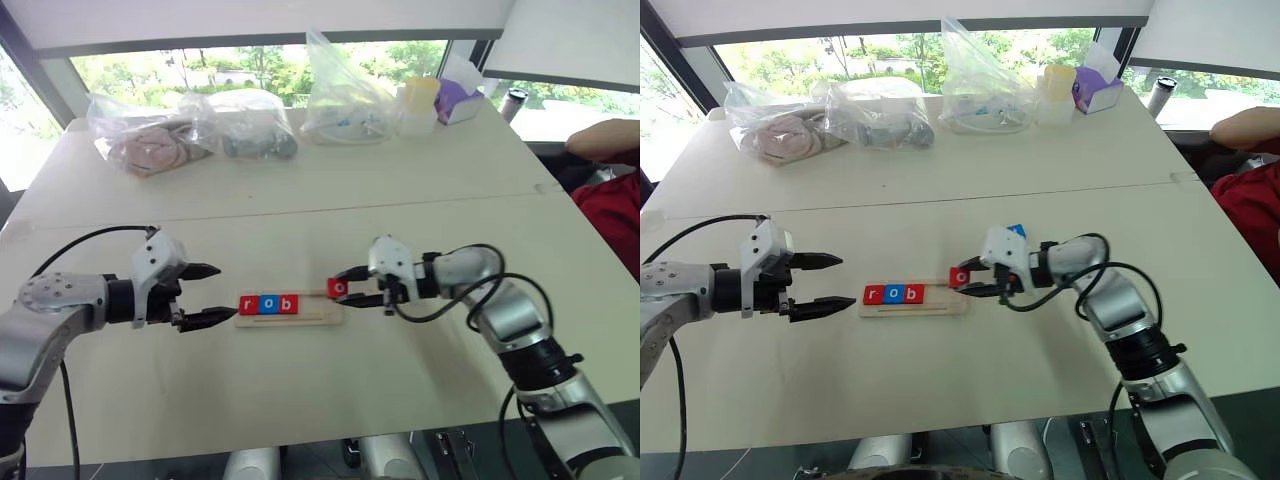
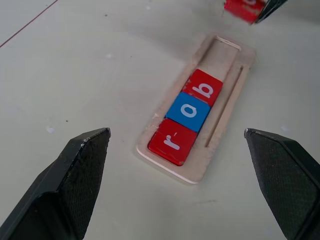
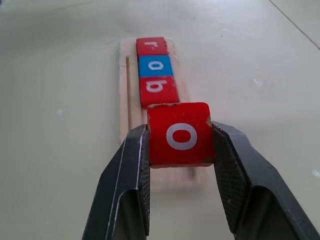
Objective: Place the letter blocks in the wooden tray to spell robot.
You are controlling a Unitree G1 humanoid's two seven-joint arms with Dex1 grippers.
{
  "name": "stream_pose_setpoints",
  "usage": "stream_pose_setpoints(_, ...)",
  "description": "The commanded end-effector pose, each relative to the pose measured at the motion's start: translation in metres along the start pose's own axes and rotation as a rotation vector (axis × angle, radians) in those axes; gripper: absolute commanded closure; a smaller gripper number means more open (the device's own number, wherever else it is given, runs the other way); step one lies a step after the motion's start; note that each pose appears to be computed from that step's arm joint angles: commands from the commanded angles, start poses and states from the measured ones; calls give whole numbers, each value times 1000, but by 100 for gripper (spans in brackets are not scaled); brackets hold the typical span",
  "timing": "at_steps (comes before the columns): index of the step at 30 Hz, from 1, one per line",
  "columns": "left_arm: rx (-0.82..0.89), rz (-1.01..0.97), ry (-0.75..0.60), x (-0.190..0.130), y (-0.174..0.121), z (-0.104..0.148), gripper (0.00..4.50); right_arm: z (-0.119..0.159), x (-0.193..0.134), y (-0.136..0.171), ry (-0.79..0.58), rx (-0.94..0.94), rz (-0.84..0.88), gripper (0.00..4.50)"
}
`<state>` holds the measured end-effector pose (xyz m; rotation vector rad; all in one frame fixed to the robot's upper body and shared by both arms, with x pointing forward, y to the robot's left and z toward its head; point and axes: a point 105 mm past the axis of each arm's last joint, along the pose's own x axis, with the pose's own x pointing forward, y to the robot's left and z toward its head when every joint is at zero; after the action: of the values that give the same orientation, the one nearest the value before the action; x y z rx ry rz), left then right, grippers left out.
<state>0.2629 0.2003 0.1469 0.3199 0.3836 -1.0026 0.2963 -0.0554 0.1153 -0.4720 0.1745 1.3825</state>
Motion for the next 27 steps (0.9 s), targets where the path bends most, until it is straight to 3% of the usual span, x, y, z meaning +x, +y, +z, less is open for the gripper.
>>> stream_pose_setpoints(1,21,-21,-52,1,-5,16,0,11,13,4,2,-74,-4,334)
stream_pose_setpoints(10,-9,-128,-45,9,-34,15,0,3,25,3,55,-91,8,334)
stream_pose_setpoints(26,-4,-118,-22,16,-36,6,0,1,34,5,52,-87,14,334)
stream_pose_setpoints(27,-4,-116,-22,16,-35,6,0,1,34,6,53,-86,16,284)
